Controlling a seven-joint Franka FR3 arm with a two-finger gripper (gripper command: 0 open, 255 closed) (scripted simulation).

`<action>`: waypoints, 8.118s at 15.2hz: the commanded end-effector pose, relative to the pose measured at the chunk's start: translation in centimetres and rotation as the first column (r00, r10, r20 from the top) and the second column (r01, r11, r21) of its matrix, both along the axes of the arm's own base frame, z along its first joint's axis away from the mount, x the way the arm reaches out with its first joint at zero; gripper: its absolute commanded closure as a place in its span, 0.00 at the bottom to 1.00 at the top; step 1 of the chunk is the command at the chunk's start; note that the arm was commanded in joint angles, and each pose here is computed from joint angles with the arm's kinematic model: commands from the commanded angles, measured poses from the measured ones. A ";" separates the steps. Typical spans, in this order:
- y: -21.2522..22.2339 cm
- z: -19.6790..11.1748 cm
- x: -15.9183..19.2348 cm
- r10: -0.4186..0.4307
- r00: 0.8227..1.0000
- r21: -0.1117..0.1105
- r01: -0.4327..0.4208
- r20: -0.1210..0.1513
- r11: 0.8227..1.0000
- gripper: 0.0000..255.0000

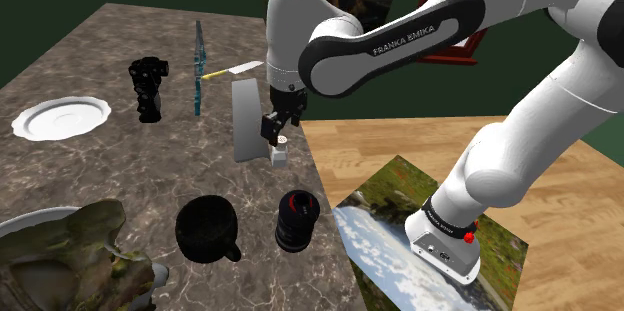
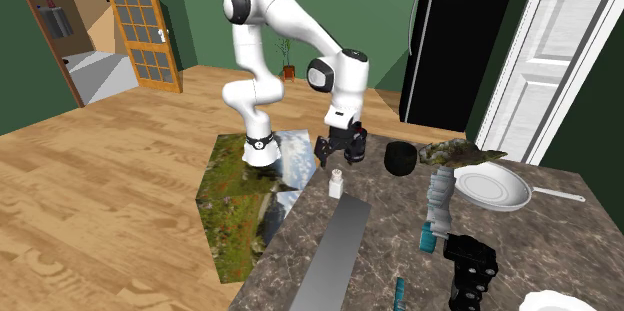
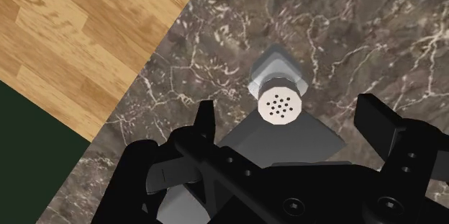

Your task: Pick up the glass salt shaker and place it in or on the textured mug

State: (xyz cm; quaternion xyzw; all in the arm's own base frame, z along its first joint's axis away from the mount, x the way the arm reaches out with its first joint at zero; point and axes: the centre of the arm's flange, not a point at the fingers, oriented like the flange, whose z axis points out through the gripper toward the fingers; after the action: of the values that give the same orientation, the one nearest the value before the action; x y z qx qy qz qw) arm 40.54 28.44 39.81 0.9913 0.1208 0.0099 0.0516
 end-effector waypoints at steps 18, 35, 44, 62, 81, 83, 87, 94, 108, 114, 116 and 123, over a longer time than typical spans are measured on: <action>-0.1 -3.5 0.1 0.001 1.000 0.000 -0.001 0.000 1.000 1.00; -0.1 2.9 0.1 0.001 1.000 0.000 -0.001 0.000 1.000 1.00; -0.1 7.6 0.1 0.001 1.000 0.000 -0.001 0.000 1.000 1.00; 7.1 14.8 -3.0 0.001 1.000 0.000 -0.001 0.000 1.000 1.00; 25.3 15.5 -11.0 0.001 1.000 0.000 -0.001 0.000 1.000 1.00; 25.3 14.4 -11.0 0.001 1.000 0.000 -0.001 0.000 1.000 1.00; 25.3 12.3 -11.0 0.001 1.000 0.000 -0.001 0.000 1.000 1.00; 25.3 8.6 -11.0 0.001 1.000 0.000 -0.001 0.000 1.000 1.00; 25.3 6.7 -11.0 0.001 1.000 0.000 -0.001 0.000 1.000 0.00; 25.7 10.6 -11.1 0.001 1.000 0.000 -0.001 0.000 1.000 0.00; 25.8 11.7 -11.2 0.001 1.000 0.000 -0.001 0.000 1.000 0.00; 25.8 11.7 -11.2 0.001 1.000 0.000 -0.001 0.000 1.000 0.00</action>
State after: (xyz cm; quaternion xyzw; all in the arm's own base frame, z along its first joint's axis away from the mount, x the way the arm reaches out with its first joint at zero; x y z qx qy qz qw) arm 29.38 54.21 51.47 0.9913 0.1211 0.0099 0.0514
